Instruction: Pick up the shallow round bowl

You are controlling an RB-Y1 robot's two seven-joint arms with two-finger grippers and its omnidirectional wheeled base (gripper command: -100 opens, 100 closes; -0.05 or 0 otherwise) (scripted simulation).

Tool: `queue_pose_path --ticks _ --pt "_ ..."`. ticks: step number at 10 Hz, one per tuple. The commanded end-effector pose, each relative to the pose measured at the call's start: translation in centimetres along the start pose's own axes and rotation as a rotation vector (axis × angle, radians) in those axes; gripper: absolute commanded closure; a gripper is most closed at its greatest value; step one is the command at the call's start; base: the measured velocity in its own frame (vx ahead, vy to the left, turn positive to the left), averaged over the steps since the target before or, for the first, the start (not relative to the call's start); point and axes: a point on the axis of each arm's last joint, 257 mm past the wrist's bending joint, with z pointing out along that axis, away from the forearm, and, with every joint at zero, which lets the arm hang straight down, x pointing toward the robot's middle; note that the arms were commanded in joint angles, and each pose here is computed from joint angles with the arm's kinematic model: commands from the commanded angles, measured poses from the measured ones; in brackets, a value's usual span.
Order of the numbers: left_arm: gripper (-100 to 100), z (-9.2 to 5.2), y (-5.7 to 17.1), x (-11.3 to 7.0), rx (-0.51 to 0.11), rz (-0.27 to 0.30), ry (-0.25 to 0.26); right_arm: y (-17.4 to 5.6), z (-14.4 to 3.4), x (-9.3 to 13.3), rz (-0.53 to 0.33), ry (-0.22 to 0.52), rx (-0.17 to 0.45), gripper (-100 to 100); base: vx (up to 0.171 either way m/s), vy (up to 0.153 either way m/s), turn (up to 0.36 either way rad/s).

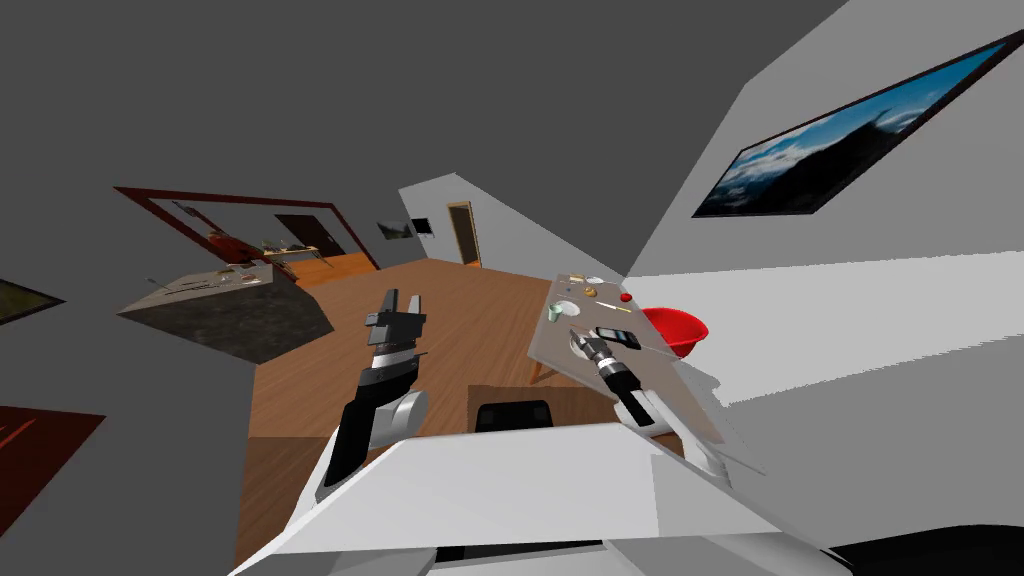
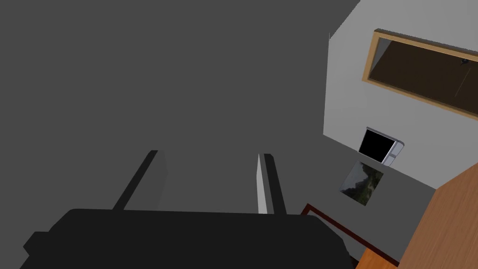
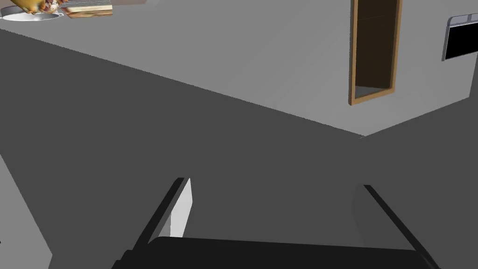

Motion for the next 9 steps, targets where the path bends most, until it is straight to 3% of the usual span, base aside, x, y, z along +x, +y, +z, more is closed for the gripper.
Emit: queue_pose_path --ticks 1,2,3,4,6,7,8,9 --pt "0 0.0 0.0 0.0 0.0 0.0 0.0 -1.5 -0.3 2.0 -0.041 0.044 0.022 -100 0.028 0.032 0.147" --pt "0 0.0 0.0 0.0 0.0 0.0 0.0 -3.1 -1.0 4.1 -0.12 0.104 0.046 -100 0.039 0.042 0.23" --pt "0 0.0 0.0 0.0 0.0 0.0 0.0 -3.8 -1.4 5.3 -0.118 0.13 0.06 -100 0.037 0.038 0.133" --pt "0 0.0 0.0 0.0 0.0 0.0 0.0 -5.5 -2.4 7.4 -0.197 0.192 0.081 -100 0.051 0.053 0.29" --pt "0 0.0 0.0 0.0 0.0 0.0 0.0 -6.0 -2.8 8.3 -0.196 0.211 0.091 -100 0.027 0.023 0.079" --pt "0 0.0 0.0 0.0 0.0 0.0 0.0 -7.7 -4.0 10.3 -0.274 0.276 0.108 -100 0.031 0.028 0.269" --pt "0 0.0 0.0 0.0 0.0 0.0 0.0 -8.3 -4.5 11.2 -0.273 0.296 0.118 -100 0.037 0.02 0.141" --pt "0 0.0 0.0 0.0 0.0 0.0 0.0 -10.1 -6.1 13.3 -0.35 0.367 0.134 -100 0.059 0.032 0.304"
